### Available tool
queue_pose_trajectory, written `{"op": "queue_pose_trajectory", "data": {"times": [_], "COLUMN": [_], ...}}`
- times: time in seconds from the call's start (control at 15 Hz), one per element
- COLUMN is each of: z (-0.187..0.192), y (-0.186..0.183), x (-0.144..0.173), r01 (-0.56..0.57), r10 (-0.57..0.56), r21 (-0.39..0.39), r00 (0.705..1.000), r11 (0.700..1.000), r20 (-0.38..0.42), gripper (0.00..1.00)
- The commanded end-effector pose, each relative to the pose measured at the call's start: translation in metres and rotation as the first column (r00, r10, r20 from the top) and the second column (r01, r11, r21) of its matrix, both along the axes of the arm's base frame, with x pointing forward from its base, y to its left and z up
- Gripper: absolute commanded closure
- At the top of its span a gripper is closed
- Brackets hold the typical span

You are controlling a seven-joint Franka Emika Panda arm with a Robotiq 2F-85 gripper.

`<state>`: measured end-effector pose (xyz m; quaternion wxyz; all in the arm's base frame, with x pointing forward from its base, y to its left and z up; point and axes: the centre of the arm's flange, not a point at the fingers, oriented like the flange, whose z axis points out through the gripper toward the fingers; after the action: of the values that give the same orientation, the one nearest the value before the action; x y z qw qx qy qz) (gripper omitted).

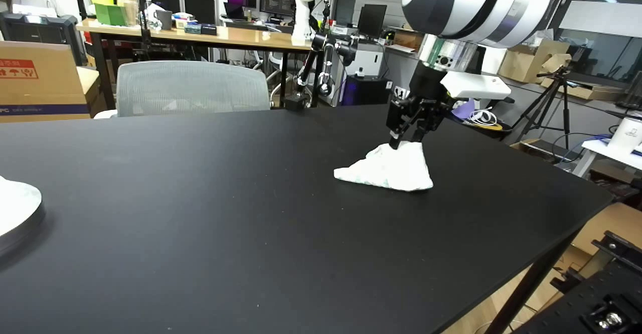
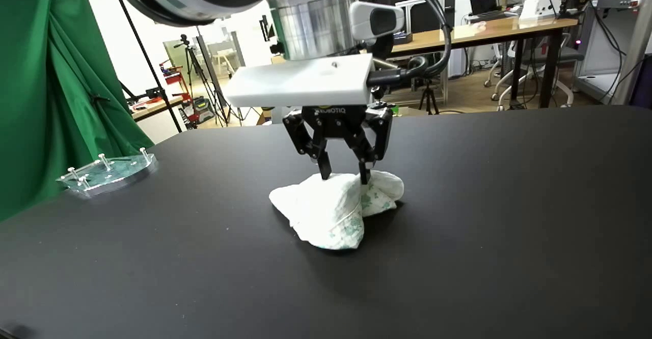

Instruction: Pick the cloth on the table and put it on the stand

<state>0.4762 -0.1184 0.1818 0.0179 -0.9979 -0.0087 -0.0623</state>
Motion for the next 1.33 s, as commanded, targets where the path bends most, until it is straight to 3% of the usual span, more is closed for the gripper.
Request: {"op": "queue_pose_trajectory", "data": {"times": [0.0, 0.33, 0.53, 0.8, 1.27], "z": [0.001, 0.007, 0.017, 0.064, 0.167], "y": [-0.004, 0.003, 0.007, 0.016, 0.048], "x": [0.005, 0.002, 0.002, 0.013, 0.046], "r01": [-0.011, -0.018, -0.01, 0.053, 0.118], "r10": [0.013, 0.028, 0.022, -0.049, -0.132], "r21": [0.059, 0.131, 0.153, 0.132, 0.089], "r00": [0.999, 0.997, 0.997, 0.998, 0.977], "r11": [0.998, 0.991, 0.988, 0.99, 0.989], "r20": [-0.035, -0.075, -0.079, -0.037, 0.17], "gripper": [0.69, 1.0, 1.0, 0.99, 0.99]}}
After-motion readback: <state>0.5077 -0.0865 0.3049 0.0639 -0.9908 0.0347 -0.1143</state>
